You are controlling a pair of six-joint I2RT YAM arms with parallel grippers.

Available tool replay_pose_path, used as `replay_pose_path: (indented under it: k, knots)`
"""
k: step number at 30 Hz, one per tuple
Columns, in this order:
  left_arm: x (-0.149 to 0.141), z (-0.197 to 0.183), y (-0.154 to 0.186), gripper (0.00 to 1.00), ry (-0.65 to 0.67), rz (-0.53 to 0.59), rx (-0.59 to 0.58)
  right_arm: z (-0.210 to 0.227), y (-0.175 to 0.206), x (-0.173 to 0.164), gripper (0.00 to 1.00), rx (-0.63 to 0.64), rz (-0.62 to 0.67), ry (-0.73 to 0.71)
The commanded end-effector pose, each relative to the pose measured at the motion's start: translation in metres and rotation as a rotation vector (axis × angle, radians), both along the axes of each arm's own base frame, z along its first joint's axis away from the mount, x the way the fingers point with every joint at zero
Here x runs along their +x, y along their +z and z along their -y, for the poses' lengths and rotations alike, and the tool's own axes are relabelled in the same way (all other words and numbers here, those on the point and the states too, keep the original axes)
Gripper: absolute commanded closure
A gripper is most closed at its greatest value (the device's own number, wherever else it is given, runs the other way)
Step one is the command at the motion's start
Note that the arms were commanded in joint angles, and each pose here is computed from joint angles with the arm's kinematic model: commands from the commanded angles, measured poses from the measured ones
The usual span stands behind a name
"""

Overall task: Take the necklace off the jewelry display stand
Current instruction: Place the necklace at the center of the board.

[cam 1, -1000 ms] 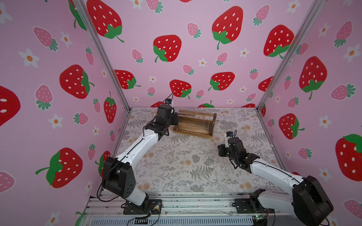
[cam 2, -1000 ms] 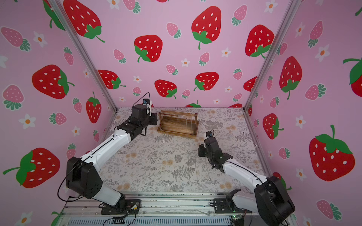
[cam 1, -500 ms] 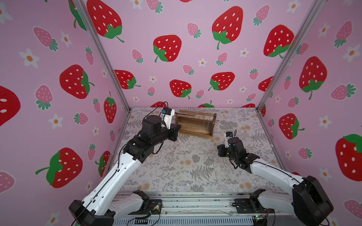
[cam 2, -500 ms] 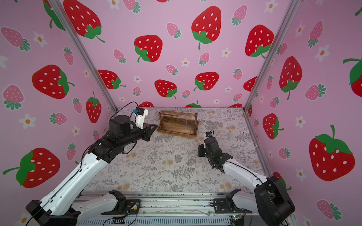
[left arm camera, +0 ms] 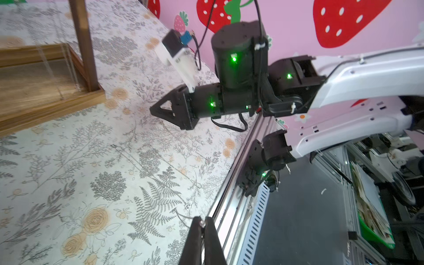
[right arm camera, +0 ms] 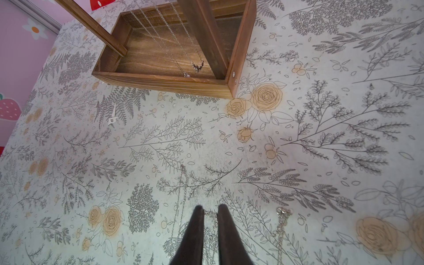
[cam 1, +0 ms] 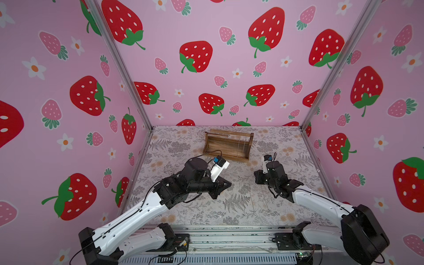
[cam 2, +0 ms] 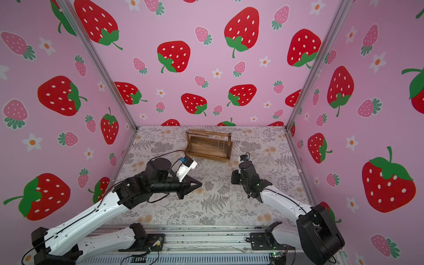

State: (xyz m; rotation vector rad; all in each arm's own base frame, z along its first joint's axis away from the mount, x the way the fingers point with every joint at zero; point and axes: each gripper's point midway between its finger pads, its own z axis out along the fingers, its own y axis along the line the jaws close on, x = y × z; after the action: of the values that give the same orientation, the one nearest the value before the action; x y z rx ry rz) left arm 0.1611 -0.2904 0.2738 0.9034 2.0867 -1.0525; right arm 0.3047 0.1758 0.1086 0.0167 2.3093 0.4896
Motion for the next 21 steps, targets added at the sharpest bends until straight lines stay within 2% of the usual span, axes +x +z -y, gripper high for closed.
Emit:
replay_pose_path:
  k: [1, 7, 21]
  knots:
    - [-0.012, 0.017, 0.000, 1.00, -0.061, -0.005, -0.021, 0.003, -0.005, -0.002, 0.85, -0.009, -0.018, -0.009]
    - [-0.026, 0.026, -0.020, 1.00, -0.082, -0.006, 0.045, 0.001, -0.006, -0.002, 0.85, -0.003, -0.023, -0.002]
    - [-0.033, 0.030, -0.044, 1.00, -0.073, -0.033, 0.073, 0.000, -0.007, -0.002, 0.85, -0.001, -0.032, 0.002]
